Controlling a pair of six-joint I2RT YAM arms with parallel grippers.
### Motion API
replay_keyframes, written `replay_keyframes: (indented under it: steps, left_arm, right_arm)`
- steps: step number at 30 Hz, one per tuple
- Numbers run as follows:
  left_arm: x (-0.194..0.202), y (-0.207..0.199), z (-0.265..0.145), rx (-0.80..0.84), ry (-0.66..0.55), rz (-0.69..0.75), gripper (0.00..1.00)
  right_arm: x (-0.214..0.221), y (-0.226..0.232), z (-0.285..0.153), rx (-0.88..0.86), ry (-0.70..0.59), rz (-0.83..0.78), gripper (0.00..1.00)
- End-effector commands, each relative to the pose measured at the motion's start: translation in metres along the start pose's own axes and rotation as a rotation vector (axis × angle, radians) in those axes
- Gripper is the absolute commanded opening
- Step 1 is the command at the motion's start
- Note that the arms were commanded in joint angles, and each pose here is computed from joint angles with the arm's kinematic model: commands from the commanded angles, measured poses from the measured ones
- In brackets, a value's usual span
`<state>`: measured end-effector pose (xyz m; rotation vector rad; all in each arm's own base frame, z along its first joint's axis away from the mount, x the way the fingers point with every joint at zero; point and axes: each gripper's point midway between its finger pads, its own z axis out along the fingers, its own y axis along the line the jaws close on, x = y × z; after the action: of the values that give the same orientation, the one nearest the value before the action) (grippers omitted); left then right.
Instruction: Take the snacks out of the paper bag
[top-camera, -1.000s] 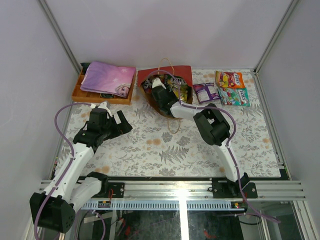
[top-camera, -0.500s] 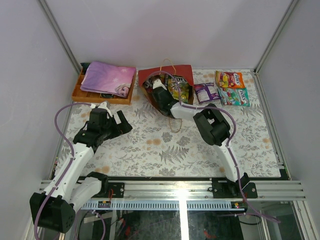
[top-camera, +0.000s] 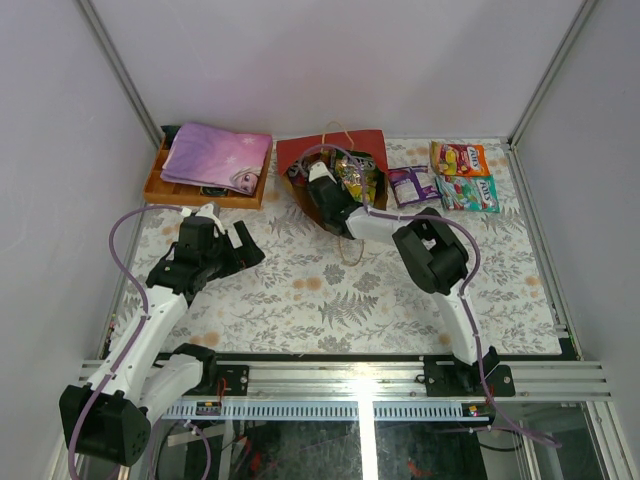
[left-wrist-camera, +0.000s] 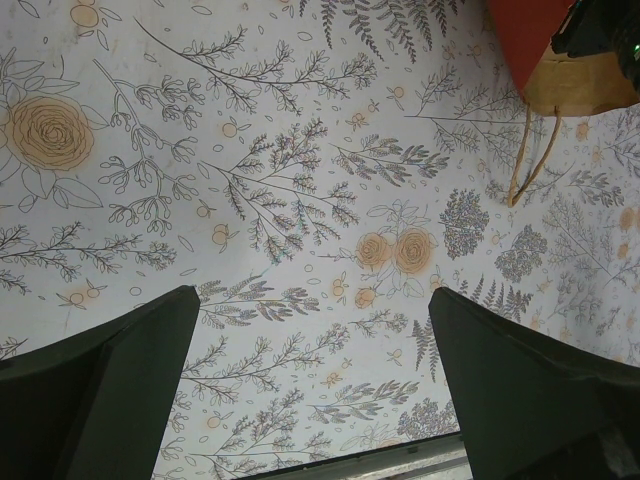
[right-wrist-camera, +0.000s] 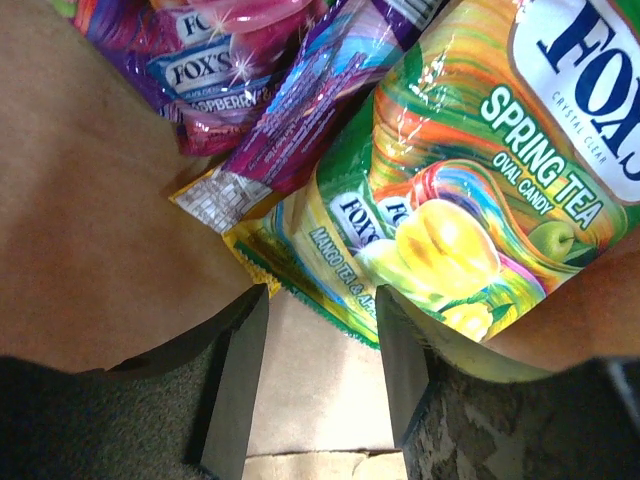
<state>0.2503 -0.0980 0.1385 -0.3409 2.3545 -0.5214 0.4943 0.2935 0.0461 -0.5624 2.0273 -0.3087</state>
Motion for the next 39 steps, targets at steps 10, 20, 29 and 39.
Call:
replay_keyframes:
  steps: [10,20,29,39]
  left_arm:
    - [-0.009,-0.005,0.0,0.016,-0.033,0.016,1.0]
    - [-0.009,-0.004,0.0,0.013,-0.03,0.015,1.0]
    - [-0.009,-0.004,0.001,0.014,-0.026,0.016,1.0]
    - [-0.008,-0.004,0.001,0.016,-0.022,0.016,1.0]
  right_arm:
    - [-0.048,0.013,-0.024,-0.149,-0.121,0.088,0.51]
    - [-0.052,0.01,-0.009,-0.09,-0.095,0.03,0.44]
    - [-0.035,0.025,-0.007,-0.152,-0.052,0.03,0.42]
    - [-0.018,0.031,-0.003,-0.161,-0.012,0.018,0.5]
